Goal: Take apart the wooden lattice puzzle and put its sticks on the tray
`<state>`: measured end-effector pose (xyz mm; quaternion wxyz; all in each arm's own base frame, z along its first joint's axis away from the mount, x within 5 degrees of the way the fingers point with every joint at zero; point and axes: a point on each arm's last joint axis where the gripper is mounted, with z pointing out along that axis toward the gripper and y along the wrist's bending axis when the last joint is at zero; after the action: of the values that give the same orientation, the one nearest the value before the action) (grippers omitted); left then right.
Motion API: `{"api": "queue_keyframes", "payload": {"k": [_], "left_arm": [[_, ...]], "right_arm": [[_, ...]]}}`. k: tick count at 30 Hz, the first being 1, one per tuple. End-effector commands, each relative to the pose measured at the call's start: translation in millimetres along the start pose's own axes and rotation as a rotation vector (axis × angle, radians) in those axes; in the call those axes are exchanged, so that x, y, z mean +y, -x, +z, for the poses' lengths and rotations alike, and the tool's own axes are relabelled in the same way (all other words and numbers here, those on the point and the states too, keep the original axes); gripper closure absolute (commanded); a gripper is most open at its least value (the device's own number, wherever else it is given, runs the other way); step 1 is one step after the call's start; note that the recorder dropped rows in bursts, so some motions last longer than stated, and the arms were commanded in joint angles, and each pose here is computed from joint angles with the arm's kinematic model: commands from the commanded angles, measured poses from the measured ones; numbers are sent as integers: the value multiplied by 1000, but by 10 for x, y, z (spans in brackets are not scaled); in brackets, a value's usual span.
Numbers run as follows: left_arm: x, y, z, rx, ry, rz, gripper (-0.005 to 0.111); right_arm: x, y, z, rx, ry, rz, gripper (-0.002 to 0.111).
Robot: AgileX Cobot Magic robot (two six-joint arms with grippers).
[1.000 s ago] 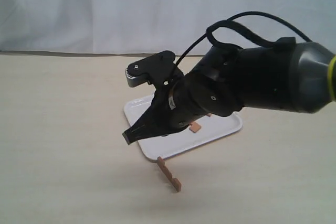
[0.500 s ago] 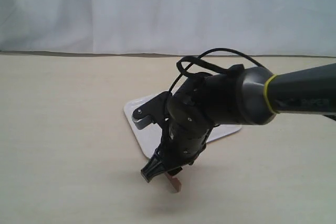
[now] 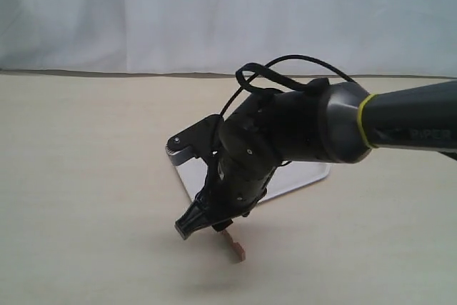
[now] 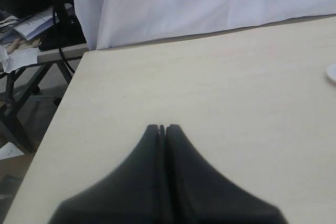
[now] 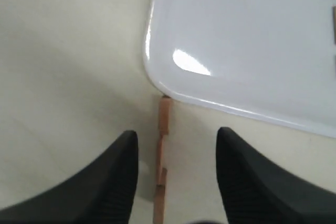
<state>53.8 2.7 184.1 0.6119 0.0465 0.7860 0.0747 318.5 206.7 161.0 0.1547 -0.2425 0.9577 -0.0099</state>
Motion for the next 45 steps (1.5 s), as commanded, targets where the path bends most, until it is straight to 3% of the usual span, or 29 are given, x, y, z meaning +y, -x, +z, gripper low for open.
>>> {"api": "queue_keyframes", "payload": {"k": [1, 7, 8, 10, 11, 19, 27, 30, 37, 45], "left_arm": [[-3, 0, 1, -8, -5, -2, 107], [-3, 0, 1, -8, -5, -2, 107], [-3, 0, 1, -8, -5, -2, 107], [-3, 0, 1, -8, -5, -2, 107], [-3, 0, 1, -8, -5, -2, 107], [-3, 0, 1, -8, -5, -2, 107], [-3, 0, 1, -8, -5, -2, 107], [-3, 0, 1, -8, -5, -2, 107], [-3, 2, 1, -10, -4, -2, 107], [-3, 2, 1, -10, -4, -2, 107]], "right_arm": [[59, -73, 95, 55, 2, -24, 63], [89, -114, 354, 85, 1, -40, 66], [92, -111, 371, 81, 1, -42, 71], [76, -104, 361, 73, -14, -65, 101], [71, -92, 324, 63, -14, -71, 103], [2, 129, -265, -123, -20, -79, 104], [-12, 185, -353, -114, -17, -49, 104], [-21, 105, -326, -23, -36, -62, 98], [75, 14, -106, 98, 40, -103, 57], [113, -23, 231, 146, 36, -116, 56]]}}
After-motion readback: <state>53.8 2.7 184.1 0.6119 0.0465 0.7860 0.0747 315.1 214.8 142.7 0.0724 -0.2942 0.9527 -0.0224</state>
